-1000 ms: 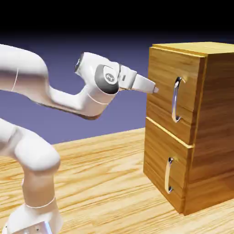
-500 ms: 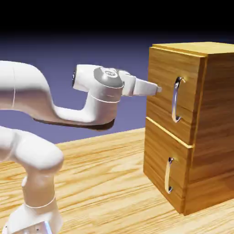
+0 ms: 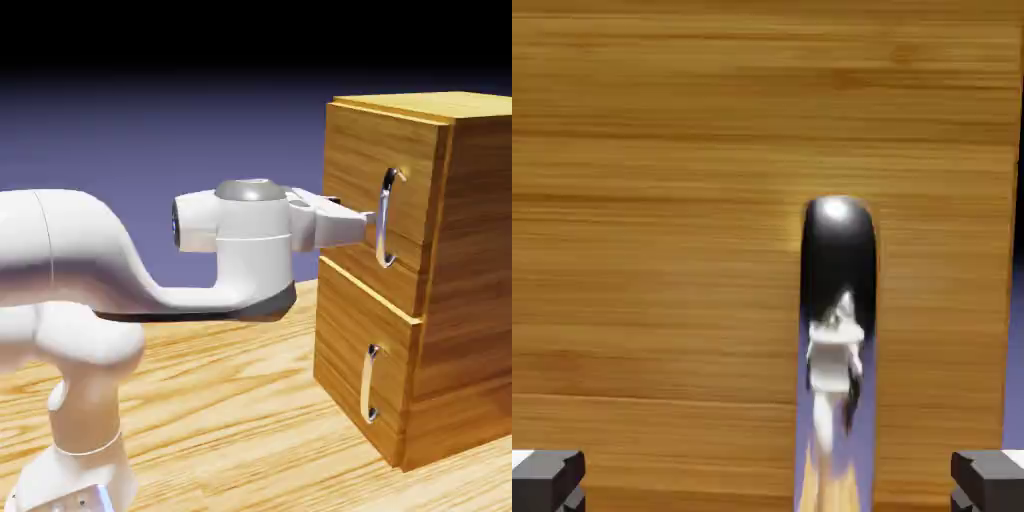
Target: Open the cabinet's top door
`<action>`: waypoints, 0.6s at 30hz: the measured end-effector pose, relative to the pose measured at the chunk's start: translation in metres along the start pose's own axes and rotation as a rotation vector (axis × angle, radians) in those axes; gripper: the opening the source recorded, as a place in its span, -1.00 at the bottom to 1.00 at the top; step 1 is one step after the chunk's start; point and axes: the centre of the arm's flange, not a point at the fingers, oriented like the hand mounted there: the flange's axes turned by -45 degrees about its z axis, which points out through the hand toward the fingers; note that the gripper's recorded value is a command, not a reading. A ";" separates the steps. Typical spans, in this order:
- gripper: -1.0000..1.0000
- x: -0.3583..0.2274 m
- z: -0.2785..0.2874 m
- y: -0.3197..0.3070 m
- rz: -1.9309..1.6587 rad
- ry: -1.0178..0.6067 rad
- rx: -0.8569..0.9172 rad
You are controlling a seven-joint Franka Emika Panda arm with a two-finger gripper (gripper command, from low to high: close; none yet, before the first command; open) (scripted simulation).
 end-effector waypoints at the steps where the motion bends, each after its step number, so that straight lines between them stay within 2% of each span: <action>1: 0.00 -0.004 0.001 0.004 0.005 0.009 0.003; 5: 0.00 -0.013 0.005 0.012 0.015 0.030 0.011; 9: 0.00 -0.012 0.045 0.013 0.017 0.030 0.012; 10: -1.00 -0.012 0.055 0.012 0.016 0.030 0.011; 18: -1.00 -0.012 0.025 -0.007 0.016 0.030 -0.111</action>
